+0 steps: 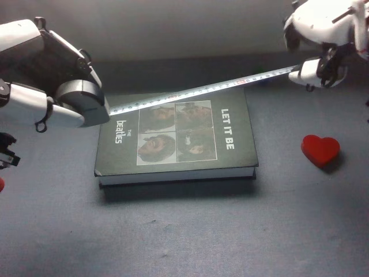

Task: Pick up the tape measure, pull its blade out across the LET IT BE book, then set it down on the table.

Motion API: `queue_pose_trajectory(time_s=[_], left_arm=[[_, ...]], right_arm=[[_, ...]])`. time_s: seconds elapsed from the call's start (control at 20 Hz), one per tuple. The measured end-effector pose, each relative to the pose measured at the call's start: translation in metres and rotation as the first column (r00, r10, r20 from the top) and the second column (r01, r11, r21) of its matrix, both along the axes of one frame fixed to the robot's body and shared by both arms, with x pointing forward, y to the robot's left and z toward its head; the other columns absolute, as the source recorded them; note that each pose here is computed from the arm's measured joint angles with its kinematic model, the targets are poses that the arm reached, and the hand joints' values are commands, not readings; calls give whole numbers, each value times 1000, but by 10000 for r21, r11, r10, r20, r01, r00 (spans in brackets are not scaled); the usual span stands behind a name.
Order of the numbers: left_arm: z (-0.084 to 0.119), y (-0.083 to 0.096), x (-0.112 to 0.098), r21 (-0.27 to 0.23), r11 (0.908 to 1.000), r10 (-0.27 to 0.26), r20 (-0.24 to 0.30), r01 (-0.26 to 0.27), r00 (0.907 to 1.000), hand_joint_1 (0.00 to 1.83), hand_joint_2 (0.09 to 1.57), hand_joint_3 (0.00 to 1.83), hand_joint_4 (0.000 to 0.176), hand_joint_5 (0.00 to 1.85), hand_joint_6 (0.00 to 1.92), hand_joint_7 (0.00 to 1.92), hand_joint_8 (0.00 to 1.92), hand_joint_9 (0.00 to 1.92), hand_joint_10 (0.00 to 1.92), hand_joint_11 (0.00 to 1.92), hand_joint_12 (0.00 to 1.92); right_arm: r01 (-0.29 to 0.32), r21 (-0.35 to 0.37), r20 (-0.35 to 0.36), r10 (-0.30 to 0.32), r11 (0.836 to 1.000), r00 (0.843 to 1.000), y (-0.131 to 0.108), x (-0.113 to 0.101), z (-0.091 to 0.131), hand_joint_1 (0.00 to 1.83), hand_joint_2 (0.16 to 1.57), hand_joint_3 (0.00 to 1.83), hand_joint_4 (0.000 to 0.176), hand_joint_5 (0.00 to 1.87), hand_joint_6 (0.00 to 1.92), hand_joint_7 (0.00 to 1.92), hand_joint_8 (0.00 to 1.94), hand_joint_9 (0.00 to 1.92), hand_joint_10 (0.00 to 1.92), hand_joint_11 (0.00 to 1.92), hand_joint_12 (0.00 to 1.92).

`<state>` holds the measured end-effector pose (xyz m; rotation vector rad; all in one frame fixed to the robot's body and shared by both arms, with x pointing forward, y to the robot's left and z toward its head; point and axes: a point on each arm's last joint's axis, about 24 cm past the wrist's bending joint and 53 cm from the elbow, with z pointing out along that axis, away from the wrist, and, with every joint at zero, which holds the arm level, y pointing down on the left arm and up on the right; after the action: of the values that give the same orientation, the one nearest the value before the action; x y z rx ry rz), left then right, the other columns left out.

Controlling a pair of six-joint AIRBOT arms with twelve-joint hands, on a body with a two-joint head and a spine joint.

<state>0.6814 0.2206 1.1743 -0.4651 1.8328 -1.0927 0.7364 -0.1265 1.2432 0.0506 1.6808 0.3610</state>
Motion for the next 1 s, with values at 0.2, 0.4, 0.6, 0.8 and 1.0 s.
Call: queue_pose_trajectory(time_s=[0.2, 0.4, 0.6, 0.8, 1.0], left_arm=[[-2, 0, 0, 82, 10000, -8, -30, 9, 10000, 1397, 1047, 0, 0, 1048, 573, 1142, 685, 1134, 996, 1291, 656], [-2, 1, 0, 90, 10000, -1, -33, 1, 10000, 1397, 1048, 0, 0, 1047, 575, 1142, 687, 1133, 996, 1289, 651], [-5, 2, -1, 145, 9999, 3, -80, -2, 10000, 1302, 1013, 0, 0, 1177, 469, 1305, 594, 1387, 333, 1334, 581], [-8, 5, -1, 154, 9999, 46, -173, -43, 9998, 1302, 1007, 0, 0, 1197, 428, 1328, 564, 1496, 83, 1360, 506], [-4, 7, 1, 41, 9999, 104, -98, -103, 9999, 1404, 1011, 12, 0, 1173, 331, 1242, 504, 1209, 871, 1266, 675]], right_arm=[[158, -71, 46, -158, 9998, 9999, -4, 1, 1, 169, 1041, 0, 0, 22, 0, 25, 0, 34, 0, 0, 262], [79, -171, 65, -78, 9998, 9999, -2, 0, 1, 25, 1009, 0, 0, 0, 0, 0, 0, 0, 0, 0, 52], [-153, -423, -9, 153, 9990, 9999, 3, -10, -3, 0, 977, 0, 0, 0, 0, 0, 0, 0, 0, 0, 0], [-485, -387, 141, 491, 9981, 9987, 6, -29, 7, 0, 977, 0, 0, 0, 0, 0, 0, 0, 0, 9, 4], [-545, -303, 341, 556, 9981, 9979, 8, -41, 20, 0, 975, 0, 0, 0, 0, 0, 0, 0, 0, 18, 9]])
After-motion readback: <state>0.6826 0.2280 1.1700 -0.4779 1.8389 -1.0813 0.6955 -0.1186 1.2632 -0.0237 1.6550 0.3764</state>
